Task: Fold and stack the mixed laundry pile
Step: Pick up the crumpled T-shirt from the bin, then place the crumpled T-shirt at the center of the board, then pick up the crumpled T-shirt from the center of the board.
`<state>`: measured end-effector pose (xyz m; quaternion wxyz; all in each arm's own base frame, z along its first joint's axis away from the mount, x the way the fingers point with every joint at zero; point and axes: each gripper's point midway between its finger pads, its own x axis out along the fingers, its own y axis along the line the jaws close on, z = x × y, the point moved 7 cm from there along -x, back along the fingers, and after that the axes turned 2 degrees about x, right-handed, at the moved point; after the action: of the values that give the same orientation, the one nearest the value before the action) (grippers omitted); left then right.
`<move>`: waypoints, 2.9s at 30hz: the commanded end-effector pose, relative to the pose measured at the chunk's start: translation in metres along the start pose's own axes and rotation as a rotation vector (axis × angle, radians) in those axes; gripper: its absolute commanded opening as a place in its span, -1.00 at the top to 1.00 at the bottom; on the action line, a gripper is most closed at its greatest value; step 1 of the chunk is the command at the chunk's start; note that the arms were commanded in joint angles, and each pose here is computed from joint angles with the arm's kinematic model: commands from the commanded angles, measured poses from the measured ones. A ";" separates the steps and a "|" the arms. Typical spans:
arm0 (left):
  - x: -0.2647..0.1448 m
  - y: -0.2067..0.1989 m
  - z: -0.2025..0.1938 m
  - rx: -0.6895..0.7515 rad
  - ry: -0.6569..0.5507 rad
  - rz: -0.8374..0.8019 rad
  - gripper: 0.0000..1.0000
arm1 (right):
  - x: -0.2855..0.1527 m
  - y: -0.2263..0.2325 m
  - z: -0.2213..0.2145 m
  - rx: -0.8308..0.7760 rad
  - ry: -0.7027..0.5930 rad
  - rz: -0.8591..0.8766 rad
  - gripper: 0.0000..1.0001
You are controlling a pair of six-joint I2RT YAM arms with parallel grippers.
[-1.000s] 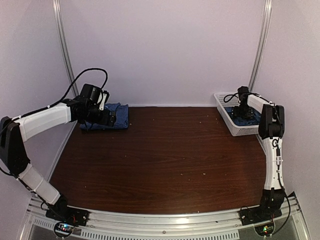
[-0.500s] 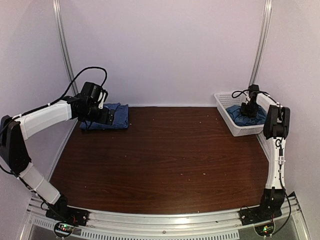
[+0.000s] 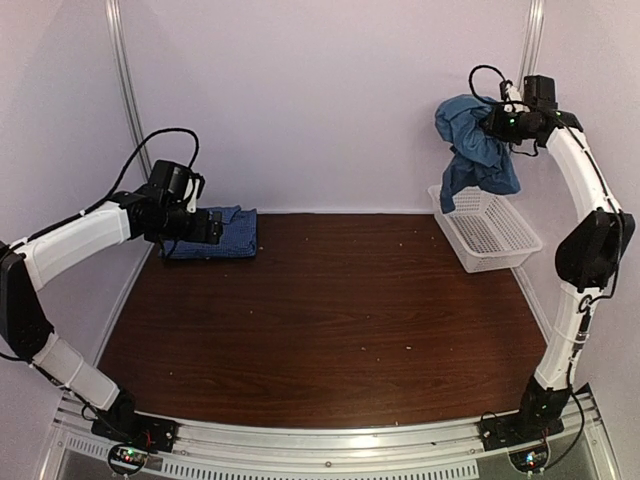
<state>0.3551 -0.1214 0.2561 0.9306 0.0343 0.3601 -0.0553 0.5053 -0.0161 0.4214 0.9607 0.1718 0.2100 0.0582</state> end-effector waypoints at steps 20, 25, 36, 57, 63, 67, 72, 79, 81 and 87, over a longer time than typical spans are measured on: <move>-0.026 0.015 -0.007 -0.095 -0.067 -0.124 -0.95 | -0.025 0.157 -0.150 0.006 0.324 0.578 -0.90; -0.017 0.001 -0.014 -0.052 -0.041 -0.244 -0.95 | -0.011 0.100 -0.211 -0.065 0.451 0.300 -0.92; 0.036 -0.083 -0.055 0.134 0.110 -0.436 -0.95 | -0.026 0.156 -0.303 -0.205 0.633 0.396 -0.76; 0.158 -0.098 -0.116 0.229 0.447 -0.020 -0.62 | 0.014 0.171 -0.422 -0.532 0.786 0.054 -0.41; 0.150 -0.098 -0.117 0.228 0.445 -0.056 0.43 | 0.013 0.159 -0.407 -0.569 0.753 -0.031 0.34; 0.109 -0.090 -0.070 0.157 0.279 -0.128 1.00 | 0.003 0.167 -0.374 -0.555 0.693 0.016 1.00; 0.038 -0.070 -0.001 0.070 0.040 -0.262 1.00 | -0.020 0.176 -0.315 -0.478 0.586 0.128 1.00; -0.020 -0.056 0.037 0.098 -0.067 -0.316 0.97 | -0.050 0.179 -0.248 -0.345 0.499 0.334 1.00; -0.014 -0.060 0.028 0.106 -0.046 -0.353 0.30 | -0.056 0.185 -0.243 -0.335 0.511 0.395 1.00; 0.031 -0.079 -0.032 0.115 0.060 -0.464 -0.40 | -0.070 0.197 -0.246 -0.304 0.551 0.549 1.00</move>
<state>0.3513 -0.1831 0.2678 0.9121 0.0052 0.3294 -0.2441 0.3465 0.2199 0.3004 0.8628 0.0366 0.3932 0.3155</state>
